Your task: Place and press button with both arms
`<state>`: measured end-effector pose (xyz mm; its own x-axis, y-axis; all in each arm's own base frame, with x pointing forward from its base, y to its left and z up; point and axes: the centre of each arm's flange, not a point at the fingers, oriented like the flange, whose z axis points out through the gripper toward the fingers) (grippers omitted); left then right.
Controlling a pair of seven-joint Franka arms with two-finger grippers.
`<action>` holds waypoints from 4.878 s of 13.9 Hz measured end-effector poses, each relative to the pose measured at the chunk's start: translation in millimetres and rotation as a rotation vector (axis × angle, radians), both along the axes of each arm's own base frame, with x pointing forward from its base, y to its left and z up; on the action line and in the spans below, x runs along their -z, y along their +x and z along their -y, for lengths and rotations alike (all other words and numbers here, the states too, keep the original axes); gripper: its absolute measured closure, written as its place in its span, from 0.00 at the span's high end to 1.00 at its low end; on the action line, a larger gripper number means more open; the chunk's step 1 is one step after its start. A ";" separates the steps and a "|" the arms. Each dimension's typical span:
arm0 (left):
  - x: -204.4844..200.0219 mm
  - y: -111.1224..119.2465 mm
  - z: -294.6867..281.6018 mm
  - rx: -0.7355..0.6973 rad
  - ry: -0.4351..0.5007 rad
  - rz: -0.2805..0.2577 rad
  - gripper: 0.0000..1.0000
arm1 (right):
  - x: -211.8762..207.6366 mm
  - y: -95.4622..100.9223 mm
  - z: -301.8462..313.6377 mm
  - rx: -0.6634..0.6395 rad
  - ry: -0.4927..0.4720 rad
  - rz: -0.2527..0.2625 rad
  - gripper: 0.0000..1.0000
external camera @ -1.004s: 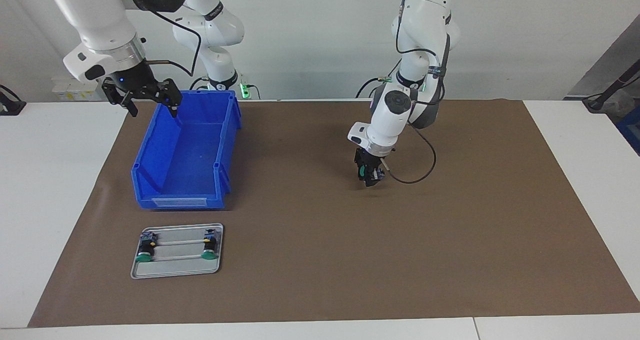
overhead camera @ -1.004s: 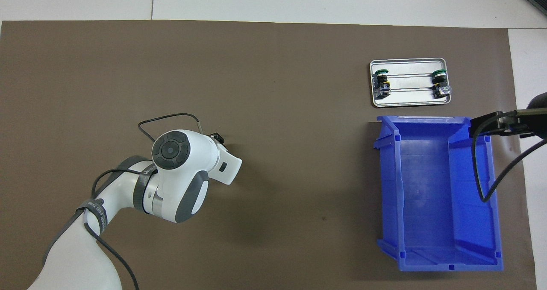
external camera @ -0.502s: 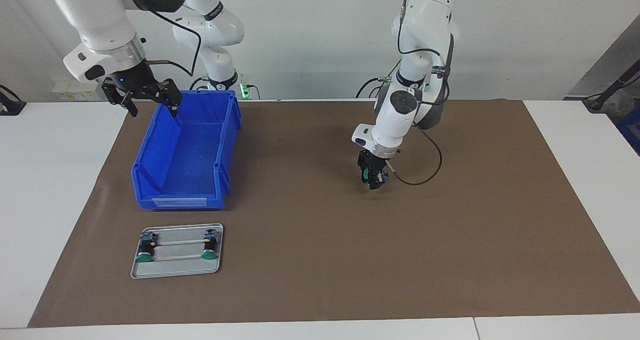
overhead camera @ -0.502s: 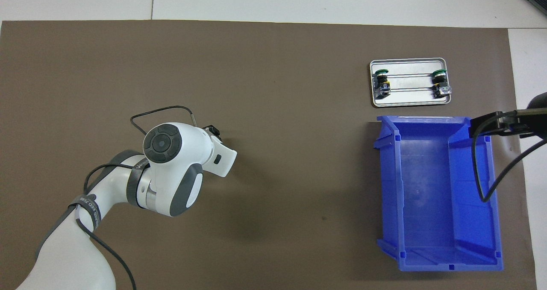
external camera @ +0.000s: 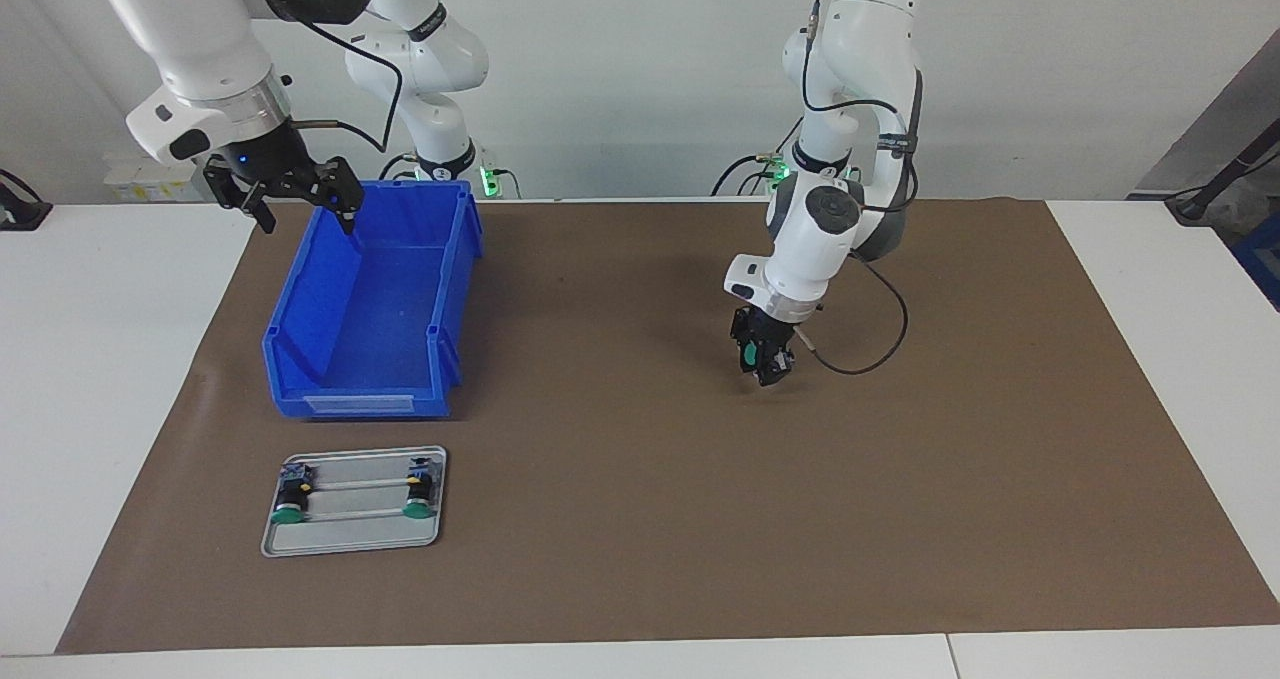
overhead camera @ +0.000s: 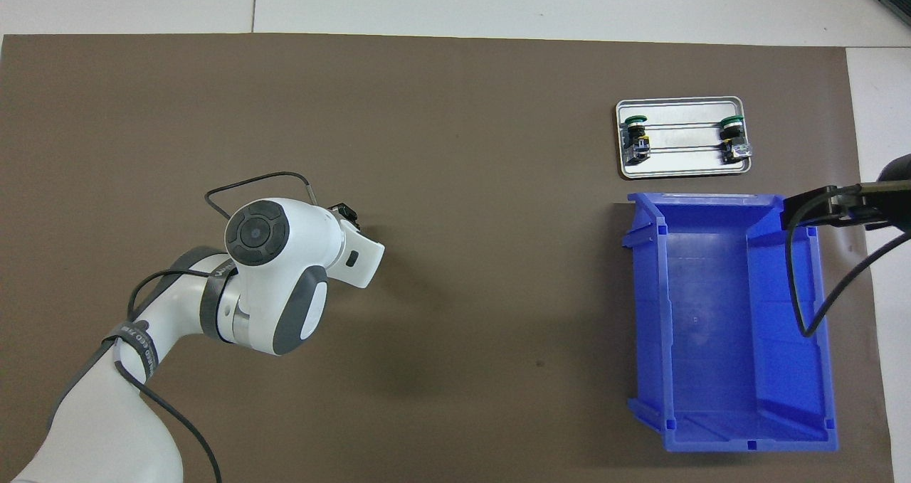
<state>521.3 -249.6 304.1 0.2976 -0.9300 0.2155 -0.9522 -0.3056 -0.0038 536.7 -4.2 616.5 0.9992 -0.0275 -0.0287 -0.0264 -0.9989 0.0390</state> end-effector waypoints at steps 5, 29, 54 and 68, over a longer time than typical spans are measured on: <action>0.5 10.0 -23.9 -0.037 -0.180 -0.025 0.10 | 0.0 0.0 0.0 0.000 0.000 0.000 1.00; 22.3 -5.6 -63.2 0.033 -0.753 -0.044 0.10 | 0.0 0.0 -0.1 0.000 0.001 0.000 1.00; 74.6 -54.6 -95.9 0.097 -0.997 -0.003 0.37 | -0.1 0.0 -0.1 0.000 0.001 0.000 1.00; 80.9 -63.3 -105.4 0.081 -1.034 -0.027 0.66 | -0.1 0.0 -0.1 0.000 0.001 0.000 1.00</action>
<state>457.9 -144.2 223.2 0.2591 -0.3119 0.9141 -0.9659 -0.0824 0.2456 536.6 -4.1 616.6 0.9992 -0.0275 -0.0285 -0.0264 -0.9989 0.0384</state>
